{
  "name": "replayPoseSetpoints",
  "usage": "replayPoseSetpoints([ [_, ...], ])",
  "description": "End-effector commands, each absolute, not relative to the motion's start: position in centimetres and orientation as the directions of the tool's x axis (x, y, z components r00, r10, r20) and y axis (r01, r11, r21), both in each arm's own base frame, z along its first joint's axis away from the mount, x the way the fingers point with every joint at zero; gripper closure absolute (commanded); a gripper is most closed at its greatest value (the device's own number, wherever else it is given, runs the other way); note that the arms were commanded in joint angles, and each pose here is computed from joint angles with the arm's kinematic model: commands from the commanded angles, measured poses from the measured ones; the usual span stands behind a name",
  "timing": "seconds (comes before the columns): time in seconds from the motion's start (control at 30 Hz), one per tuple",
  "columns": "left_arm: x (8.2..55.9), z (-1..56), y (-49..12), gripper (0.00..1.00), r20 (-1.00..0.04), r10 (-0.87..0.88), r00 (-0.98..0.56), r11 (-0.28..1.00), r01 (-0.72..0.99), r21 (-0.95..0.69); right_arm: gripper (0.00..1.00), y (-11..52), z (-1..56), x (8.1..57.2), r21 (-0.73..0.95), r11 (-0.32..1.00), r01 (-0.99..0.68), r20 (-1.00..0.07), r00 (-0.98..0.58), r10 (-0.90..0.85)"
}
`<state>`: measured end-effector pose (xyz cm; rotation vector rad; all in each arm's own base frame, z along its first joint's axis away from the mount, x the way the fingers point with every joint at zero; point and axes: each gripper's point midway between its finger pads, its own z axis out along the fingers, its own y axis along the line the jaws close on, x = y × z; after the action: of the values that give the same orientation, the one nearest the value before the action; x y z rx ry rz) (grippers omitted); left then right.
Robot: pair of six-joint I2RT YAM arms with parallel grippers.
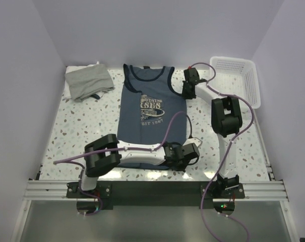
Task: Fold and stack the tank tops
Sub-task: Fold the tank top
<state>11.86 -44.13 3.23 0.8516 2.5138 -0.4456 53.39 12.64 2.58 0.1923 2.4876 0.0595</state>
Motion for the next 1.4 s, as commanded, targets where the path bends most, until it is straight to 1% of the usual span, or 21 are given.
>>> replayPoseSetpoints([
  [0.0,10.0,8.6,-46.3,1.0,-0.58,0.417,-0.699,0.663,0.671,-0.332,1.0,9.5,6.0,52.2,0.051,0.977,0.207,-0.624,-0.757,0.193],
  [0.23,8.5,10.5,-44.0,1.0,-0.585,0.36,-0.727,0.628,0.653,-0.425,1.0,8.3,7.3,50.9,0.029,0.971,0.239,-0.634,-0.747,0.203],
  [0.37,8.4,11.1,-42.9,1.0,-0.584,0.314,-0.748,0.63,0.625,-0.462,1.0,8.9,8.2,51.2,0.063,0.97,0.234,-0.638,-0.738,0.22],
  [0.5,9.3,10.8,-40.9,1.0,-0.572,0.261,-0.778,0.66,0.576,-0.482,1.0,9.8,9.2,51.6,0.112,0.969,0.222,-0.643,-0.727,0.241],
  [0.7,10.1,10.4,-39.2,1.0,-0.556,0.209,-0.804,0.684,0.527,-0.504,1.0,12.2,10.3,52.1,0.189,0.964,0.186,-0.632,-0.728,0.264],
  [0.93,11.1,10.0,-36.9,1.0,-0.537,0.134,-0.833,0.727,0.451,-0.518,1.0,15.3,11.6,52.7,0.19,0.972,0.137,-0.638,-0.736,0.228],
  [1.1,11.7,9.3,-35.0,1.0,-0.517,0.088,-0.852,0.76,0.392,-0.518,0.99,17.3,12.7,53.2,0.16,0.984,0.074,-0.65,-0.742,0.161],
  [1.37,11.9,8.3,-33.6,1.0,-0.492,0.047,-0.869,0.79,0.334,-0.514,0.99,19.1,12.7,51.9,0.122,0.992,0.02,-0.638,-0.764,0.094],
])
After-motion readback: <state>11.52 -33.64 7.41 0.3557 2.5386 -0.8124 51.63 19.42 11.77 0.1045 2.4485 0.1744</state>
